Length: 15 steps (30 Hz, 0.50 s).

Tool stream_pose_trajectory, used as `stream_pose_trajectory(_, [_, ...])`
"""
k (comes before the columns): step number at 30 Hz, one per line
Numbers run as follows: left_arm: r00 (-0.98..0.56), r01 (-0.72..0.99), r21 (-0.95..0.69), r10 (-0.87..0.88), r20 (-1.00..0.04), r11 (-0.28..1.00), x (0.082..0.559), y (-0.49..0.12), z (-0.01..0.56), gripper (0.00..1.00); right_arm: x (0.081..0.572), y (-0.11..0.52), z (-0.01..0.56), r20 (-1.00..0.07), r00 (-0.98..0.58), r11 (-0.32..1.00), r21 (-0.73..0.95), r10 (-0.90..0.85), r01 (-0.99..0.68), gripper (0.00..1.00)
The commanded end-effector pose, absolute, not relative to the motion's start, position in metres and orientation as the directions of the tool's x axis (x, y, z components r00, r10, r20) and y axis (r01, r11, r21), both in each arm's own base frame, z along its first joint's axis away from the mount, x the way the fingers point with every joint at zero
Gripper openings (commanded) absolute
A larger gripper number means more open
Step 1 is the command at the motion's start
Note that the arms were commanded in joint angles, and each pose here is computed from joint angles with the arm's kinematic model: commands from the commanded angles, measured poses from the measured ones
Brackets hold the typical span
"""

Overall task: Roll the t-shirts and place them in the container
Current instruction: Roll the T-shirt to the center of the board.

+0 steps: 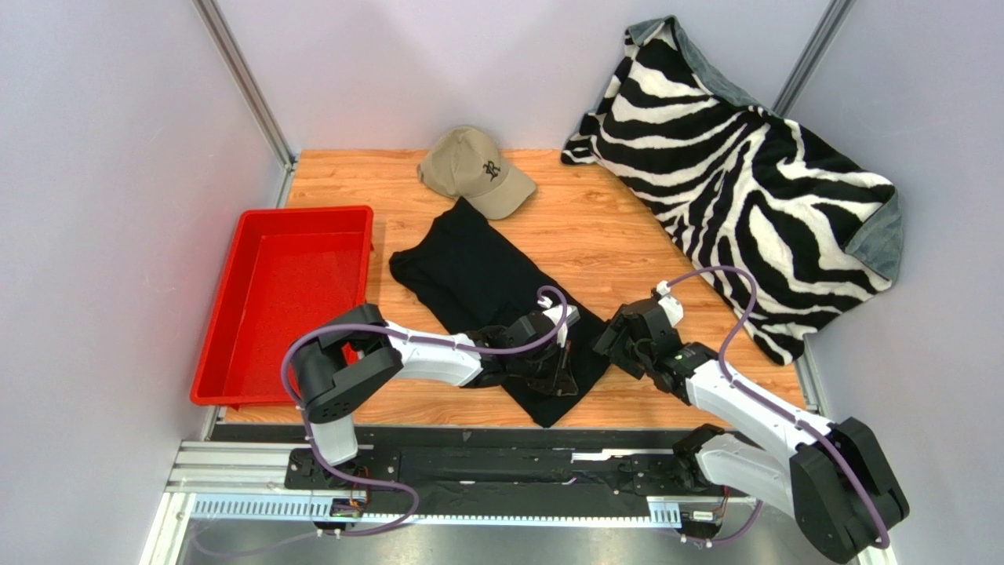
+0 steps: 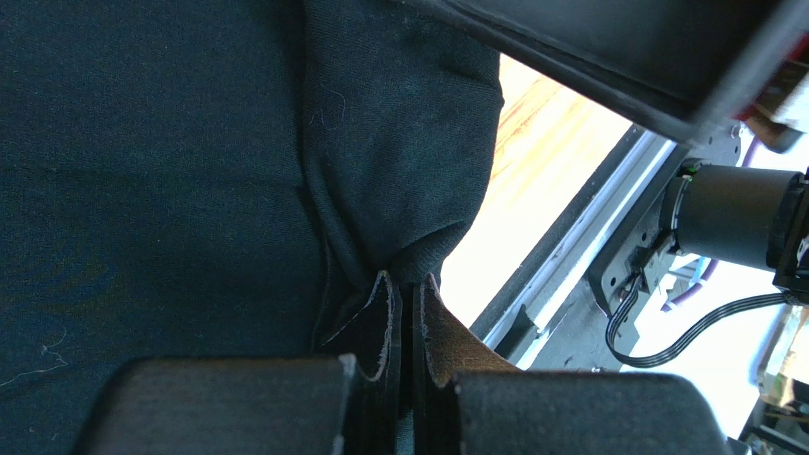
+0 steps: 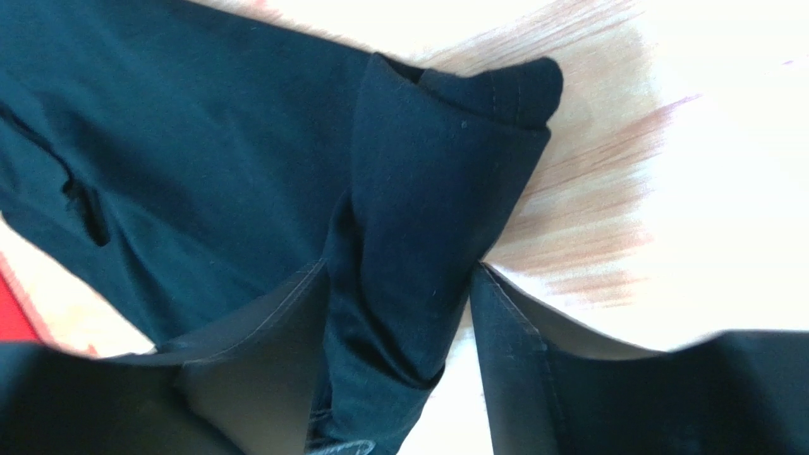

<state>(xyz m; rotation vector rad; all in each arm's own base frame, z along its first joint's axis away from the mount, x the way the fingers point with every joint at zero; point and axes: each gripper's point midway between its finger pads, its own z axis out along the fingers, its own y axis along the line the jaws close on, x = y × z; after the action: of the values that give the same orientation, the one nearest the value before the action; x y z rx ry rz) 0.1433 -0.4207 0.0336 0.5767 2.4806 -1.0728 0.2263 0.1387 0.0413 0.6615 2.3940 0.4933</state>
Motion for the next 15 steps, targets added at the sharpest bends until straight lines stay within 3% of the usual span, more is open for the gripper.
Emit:
stream_pose_trajectory(1, [-0.852,0.504,-0.637,0.213,-0.478,0.584,0.136,-0.424,0.046,0.0,0.24,0.142,0.042,-0.475,-0.654,0.792,0.502,0.589,0.348,0.51])
stream_pose_trajectory(3, [-0.851,0.504,-0.636,0.211,-0.48,0.584,0.138,-0.424,0.047,0.0,0.239,0.141,0.036,-0.466,-0.665,0.798,0.482,0.584,0.363,0.37])
stream_pose_trajectory(8, [-0.836,0.529,-0.623,0.229,-0.498,0.577,0.138,-0.423,0.049,0.0,0.237,0.129,0.042,-0.473,-0.682,0.828,0.384,0.557,0.409,0.17])
stream_pose_trajectory(9, [-0.832,0.536,-0.618,0.235,-0.502,0.575,0.138,-0.422,0.051,0.0,0.236,0.125,0.042,-0.48,-0.69,0.839,0.349,0.542,0.417,0.07])
stream_pose_trajectory(13, [-0.795,0.575,-0.57,0.237,-0.558,0.586,0.144,-0.417,0.061,0.34,0.232,0.123,0.046,-0.45,-0.747,0.872,0.249,0.489,0.421,0.0])
stream_pose_trajectory(15, [-0.764,0.599,-0.525,0.237,-0.6,0.605,0.15,-0.413,0.069,0.42,0.229,0.124,0.047,-0.43,-0.771,0.882,0.217,0.471,0.418,0.0])
